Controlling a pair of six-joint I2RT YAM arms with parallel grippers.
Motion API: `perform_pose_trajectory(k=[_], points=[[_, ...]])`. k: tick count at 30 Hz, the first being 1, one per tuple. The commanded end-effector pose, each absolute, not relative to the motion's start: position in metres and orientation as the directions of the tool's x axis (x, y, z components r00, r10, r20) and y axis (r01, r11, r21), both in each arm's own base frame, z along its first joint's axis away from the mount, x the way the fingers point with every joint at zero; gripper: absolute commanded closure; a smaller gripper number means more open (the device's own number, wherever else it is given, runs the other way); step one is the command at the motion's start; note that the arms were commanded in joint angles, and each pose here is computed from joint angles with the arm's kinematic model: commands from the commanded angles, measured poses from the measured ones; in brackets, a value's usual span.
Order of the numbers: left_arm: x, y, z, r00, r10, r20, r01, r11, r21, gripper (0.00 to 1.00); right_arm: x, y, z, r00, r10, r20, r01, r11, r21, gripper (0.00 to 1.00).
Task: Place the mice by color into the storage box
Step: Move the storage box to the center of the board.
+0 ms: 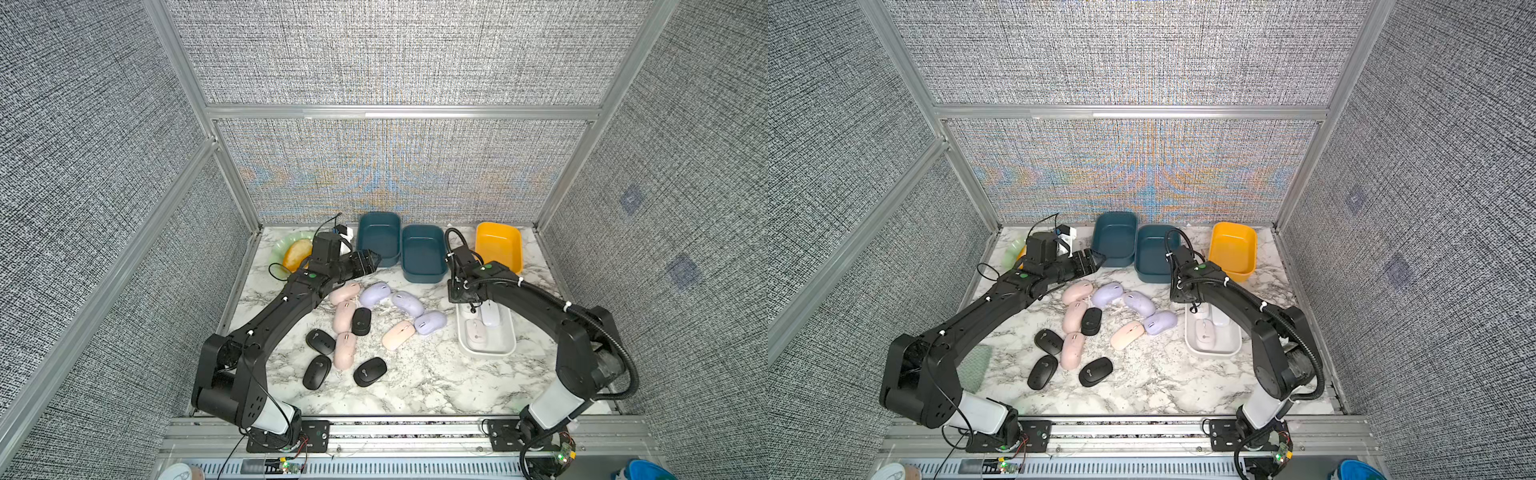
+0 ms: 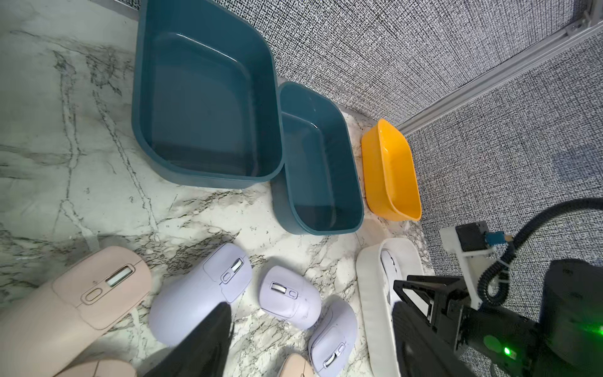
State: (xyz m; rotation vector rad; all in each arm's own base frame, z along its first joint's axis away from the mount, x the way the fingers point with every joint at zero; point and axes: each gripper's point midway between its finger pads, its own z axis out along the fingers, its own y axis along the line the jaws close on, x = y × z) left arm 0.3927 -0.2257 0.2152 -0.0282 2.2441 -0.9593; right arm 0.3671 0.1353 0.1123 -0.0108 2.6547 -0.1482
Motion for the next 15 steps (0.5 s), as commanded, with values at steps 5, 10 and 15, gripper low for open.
perform_pose_trajectory(k=[5, 10, 15], points=[[0.394, -0.232, 0.202, -0.791, -0.250, -0.559, 0.232, 0.722, -0.651, 0.22, 0.375, 0.145, 0.102, -0.894, -0.066, -0.444, -0.023, 0.994, -0.103, 0.62], [0.393, -0.236, 0.198, -0.807, -0.243, -0.538, 0.232, 0.708, -0.667, 0.22, 0.372, 0.145, 0.088, -0.907, -0.072, -0.415, -0.029, 0.994, -0.110, 0.63], [0.393, -0.236, 0.196, -0.809, -0.239, -0.537, 0.230, 0.712, -0.664, 0.22, 0.371, 0.146, 0.084, -0.911, -0.077, -0.404, -0.035, 0.993, -0.110, 0.67]])
